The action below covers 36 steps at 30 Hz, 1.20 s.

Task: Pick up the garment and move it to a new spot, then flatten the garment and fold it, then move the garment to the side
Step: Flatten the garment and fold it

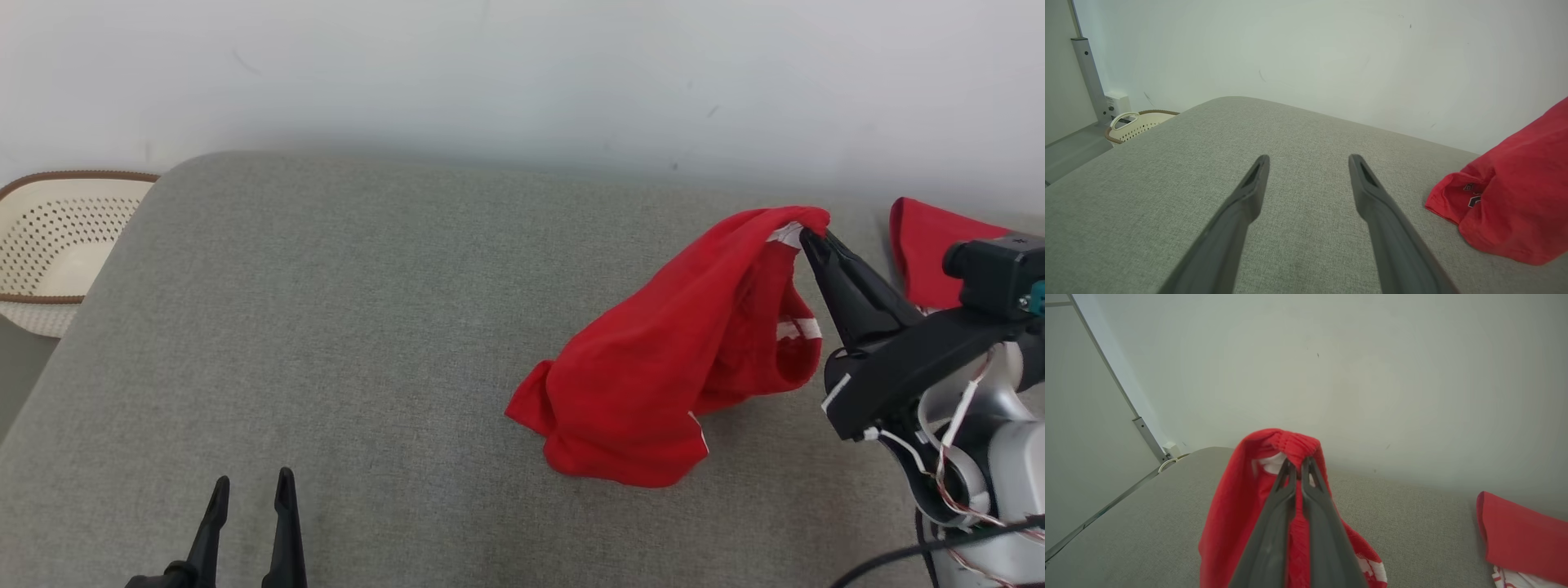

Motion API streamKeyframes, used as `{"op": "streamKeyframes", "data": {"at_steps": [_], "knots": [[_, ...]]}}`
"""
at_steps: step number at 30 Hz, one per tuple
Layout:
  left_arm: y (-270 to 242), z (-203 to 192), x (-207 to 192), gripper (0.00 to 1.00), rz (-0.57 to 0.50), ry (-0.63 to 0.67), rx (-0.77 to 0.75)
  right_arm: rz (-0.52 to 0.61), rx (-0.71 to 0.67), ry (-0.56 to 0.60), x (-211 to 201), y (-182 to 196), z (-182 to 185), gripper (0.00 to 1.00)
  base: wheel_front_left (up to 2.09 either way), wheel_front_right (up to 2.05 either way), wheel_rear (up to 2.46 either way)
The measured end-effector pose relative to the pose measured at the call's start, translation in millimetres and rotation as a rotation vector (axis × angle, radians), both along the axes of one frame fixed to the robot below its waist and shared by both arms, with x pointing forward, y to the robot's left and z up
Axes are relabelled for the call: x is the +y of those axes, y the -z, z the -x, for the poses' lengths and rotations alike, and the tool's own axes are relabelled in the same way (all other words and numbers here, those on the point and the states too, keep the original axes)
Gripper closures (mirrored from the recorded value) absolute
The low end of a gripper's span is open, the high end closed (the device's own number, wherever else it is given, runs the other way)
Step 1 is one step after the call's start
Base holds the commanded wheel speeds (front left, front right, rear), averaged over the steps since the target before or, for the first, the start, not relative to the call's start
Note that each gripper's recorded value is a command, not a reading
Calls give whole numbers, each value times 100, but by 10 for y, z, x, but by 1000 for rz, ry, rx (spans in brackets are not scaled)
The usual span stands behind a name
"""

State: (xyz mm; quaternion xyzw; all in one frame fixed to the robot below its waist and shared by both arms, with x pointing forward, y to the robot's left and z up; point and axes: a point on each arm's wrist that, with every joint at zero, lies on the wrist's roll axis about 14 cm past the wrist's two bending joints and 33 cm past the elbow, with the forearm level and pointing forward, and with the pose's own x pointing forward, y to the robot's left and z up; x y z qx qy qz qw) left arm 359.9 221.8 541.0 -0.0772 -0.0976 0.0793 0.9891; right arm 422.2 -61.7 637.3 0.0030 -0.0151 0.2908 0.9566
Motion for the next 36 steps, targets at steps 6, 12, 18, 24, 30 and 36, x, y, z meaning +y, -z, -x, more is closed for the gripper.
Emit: {"op": "streamKeyframes", "data": {"at_steps": [6,12,18,24,30,36], "knots": [[26,0,32,0,-1,-10,9,42,100,70,-125,502,-301,0,0,0,0],[42,-24,22,0,-1,-6,14,85,152,99,-175,809,-392,0,0,0,0],[54,-70,-49,0,2,20,16,108,187,137,-316,947,-386,0,0,0,0],[51,-123,-142,0,3,49,14,79,147,189,-494,861,-375,0,0,0,0],[35,-151,-248,0,14,78,7,-24,37,246,-687,682,-255,0,0,0,0],[9,-174,-299,0,14,92,-1,-103,-35,280,-754,612,-94,0,0,0,0]]}}
